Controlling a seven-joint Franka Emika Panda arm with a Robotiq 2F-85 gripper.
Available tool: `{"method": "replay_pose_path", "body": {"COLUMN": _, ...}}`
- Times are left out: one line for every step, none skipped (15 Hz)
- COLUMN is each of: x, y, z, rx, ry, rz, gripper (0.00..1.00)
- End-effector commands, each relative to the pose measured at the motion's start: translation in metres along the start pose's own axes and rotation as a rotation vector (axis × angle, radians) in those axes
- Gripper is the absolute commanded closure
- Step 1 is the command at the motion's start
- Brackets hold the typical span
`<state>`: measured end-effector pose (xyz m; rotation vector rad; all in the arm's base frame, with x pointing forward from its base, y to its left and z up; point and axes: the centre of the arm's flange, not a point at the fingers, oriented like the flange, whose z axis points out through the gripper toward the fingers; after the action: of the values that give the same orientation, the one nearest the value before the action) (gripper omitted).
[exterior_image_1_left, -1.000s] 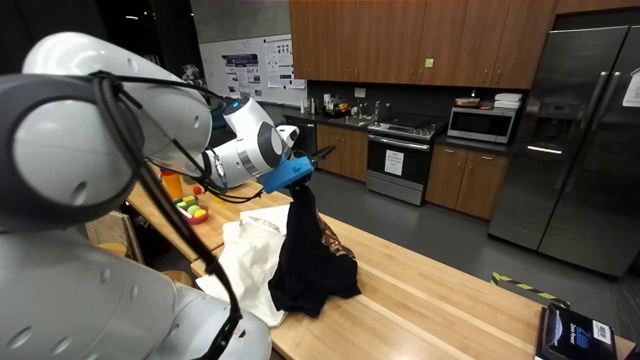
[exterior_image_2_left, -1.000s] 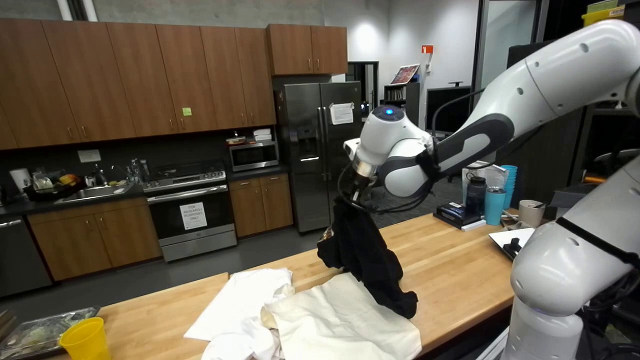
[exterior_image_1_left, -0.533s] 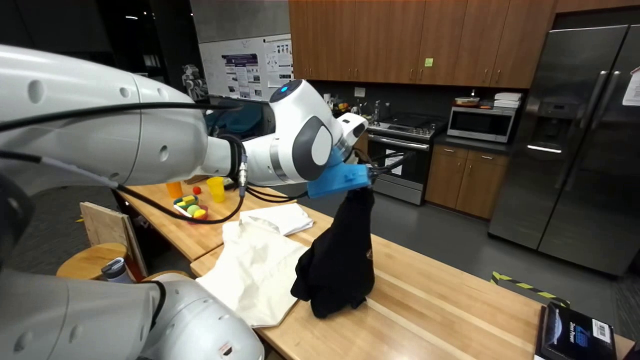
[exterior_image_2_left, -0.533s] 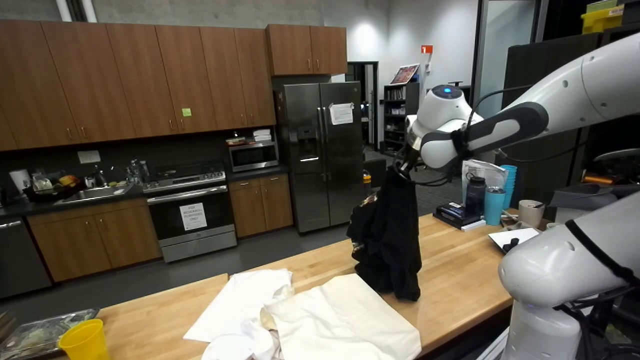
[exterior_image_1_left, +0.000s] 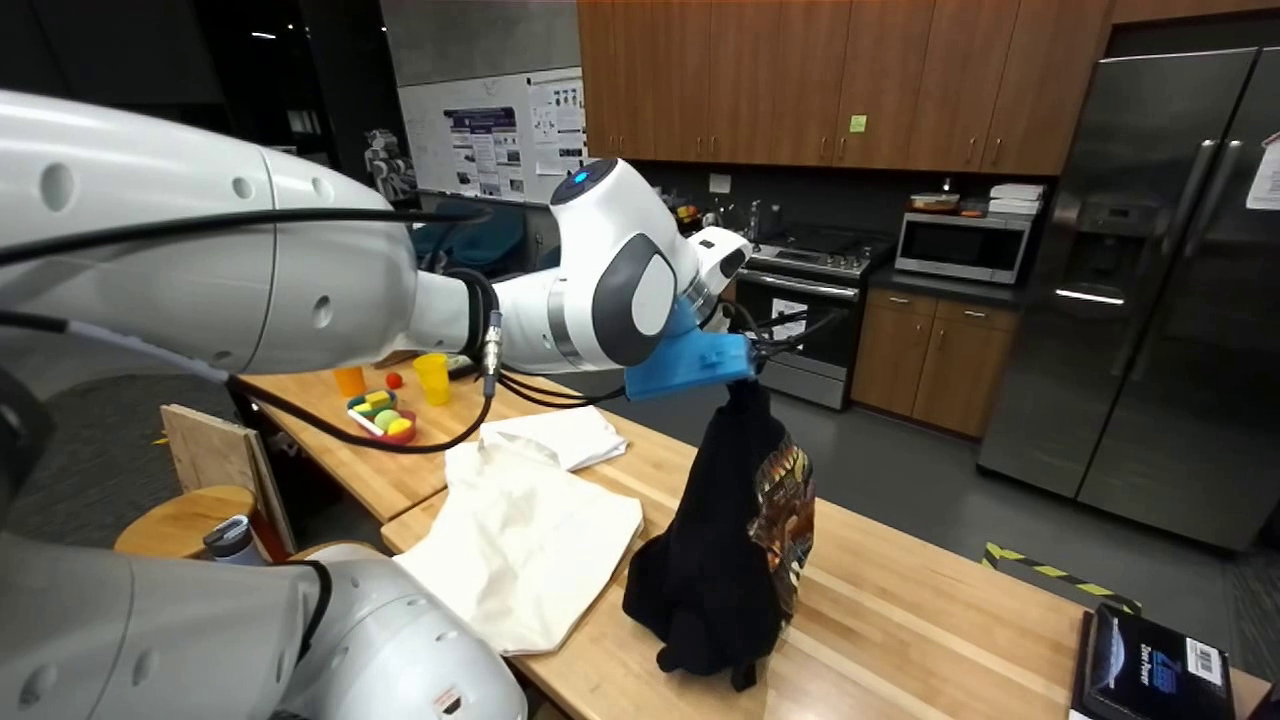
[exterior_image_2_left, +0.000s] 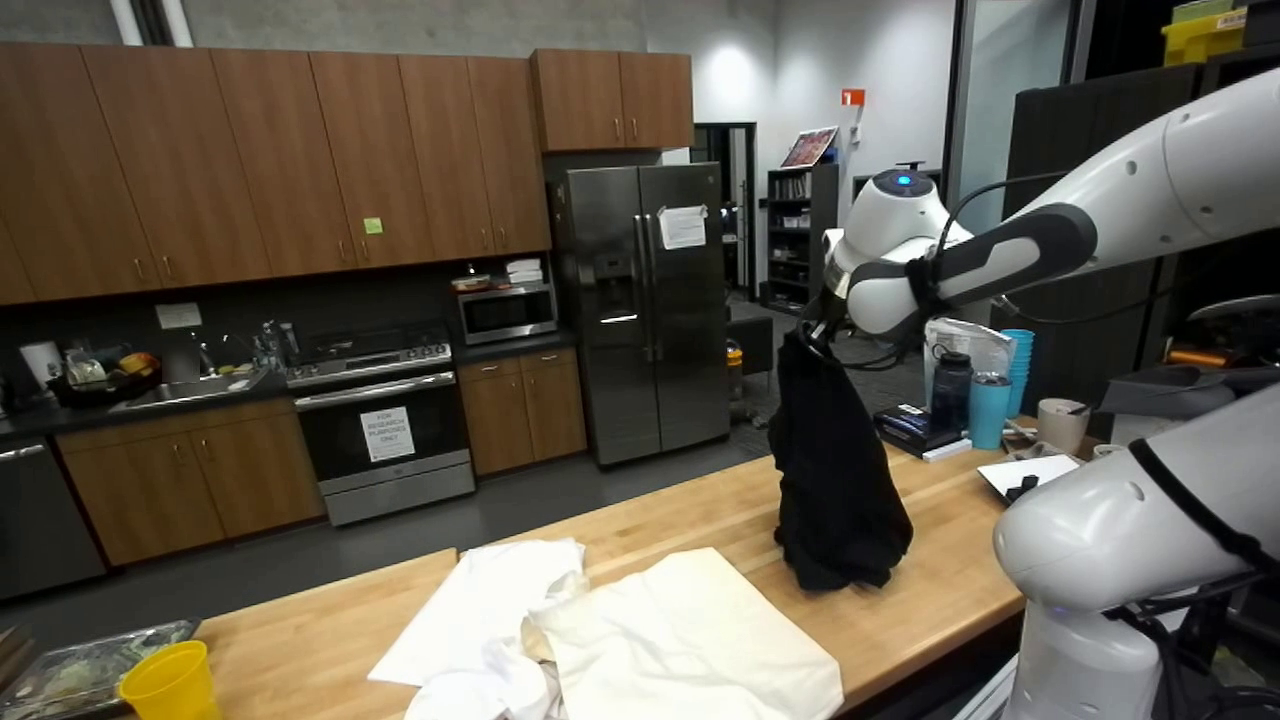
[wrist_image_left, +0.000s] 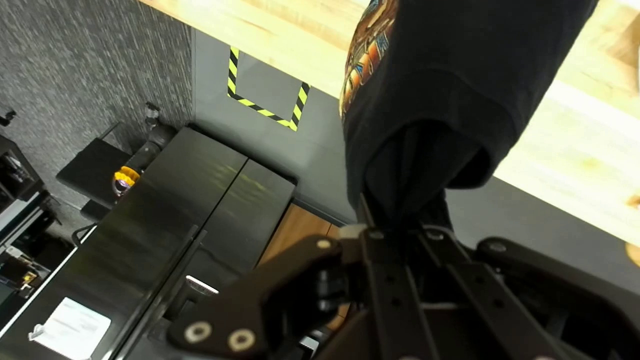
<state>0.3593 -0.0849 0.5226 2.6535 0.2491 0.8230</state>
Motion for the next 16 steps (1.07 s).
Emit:
{"method": "replay_pose_path", "body": {"x": 0.0, "y": 0.0, "z": 0.0, "rx": 0.0, "ry": 0.0, "rz": 0.001, "gripper": 0.98}}
{"method": "replay_pose_path", "body": {"x": 0.003, "y": 0.01, "z": 0.006, "rx": 0.003, "ry": -0.038, "rz": 0.071, "gripper": 0.98}}
{"method": "replay_pose_path", "body": {"x": 0.005, "y": 0.027, "z": 0.01, "rx": -0.001, "ry": -0.086, "rz": 0.151, "gripper": 0.98}}
{"method": "replay_pose_path", "body": {"x": 0.002, "y": 0.043, "z": 0.013, "rx": 0.025, "ry": -0.115, "rz": 0.193, "gripper": 0.98}}
{"method": "replay_pose_path", "body": {"x": 0.0, "y": 0.062, "z": 0.015, "rx": 0.045, "ry": -0.147, "rz": 0.239, "gripper": 0.98}}
{"method": "replay_pose_path", "body": {"x": -0.004, "y": 0.086, "z": 0.021, "rx": 0.059, "ry": -0.174, "rz": 0.289, "gripper": 0.98}}
{"method": "replay_pose_path", "body": {"x": -0.009, "y": 0.109, "z": 0.028, "rx": 0.069, "ry": -0.205, "rz": 0.342, "gripper": 0.98}}
{"method": "replay_pose_path", "body": {"x": -0.016, "y": 0.131, "z": 0.036, "rx": 0.079, "ry": -0.234, "rz": 0.395, "gripper": 0.98}}
{"method": "replay_pose_path", "body": {"x": -0.024, "y": 0.154, "z": 0.049, "rx": 0.078, "ry": -0.269, "rz": 0.448, "gripper": 0.98}}
{"method": "replay_pose_path", "body": {"x": -0.032, "y": 0.174, "z": 0.064, "rx": 0.061, "ry": -0.303, "rz": 0.5, "gripper": 0.98}}
{"method": "replay_pose_path", "body": {"x": -0.044, "y": 0.192, "z": 0.081, "rx": 0.036, "ry": -0.341, "rz": 0.542, "gripper": 0.98}}
{"method": "replay_pose_path", "body": {"x": -0.056, "y": 0.204, "z": 0.095, "rx": 0.027, "ry": -0.384, "rz": 0.577, "gripper": 0.98}}
{"method": "replay_pose_path", "body": {"x": -0.067, "y": 0.21, "z": 0.105, "rx": 0.035, "ry": -0.425, "rz": 0.614, "gripper": 0.98}}
{"method": "replay_pose_path", "body": {"x": -0.074, "y": 0.183, "z": 0.078, "rx": 0.031, "ry": -0.354, "rz": 0.548, "gripper": 0.92}}
{"method": "replay_pose_path", "body": {"x": -0.081, "y": 0.191, "z": 0.092, "rx": 0.029, "ry": -0.389, "rz": 0.571, "gripper": 0.92}}
{"method": "replay_pose_path", "body": {"x": -0.084, "y": 0.196, "z": 0.103, "rx": 0.028, "ry": -0.411, "rz": 0.581, "gripper": 0.92}}
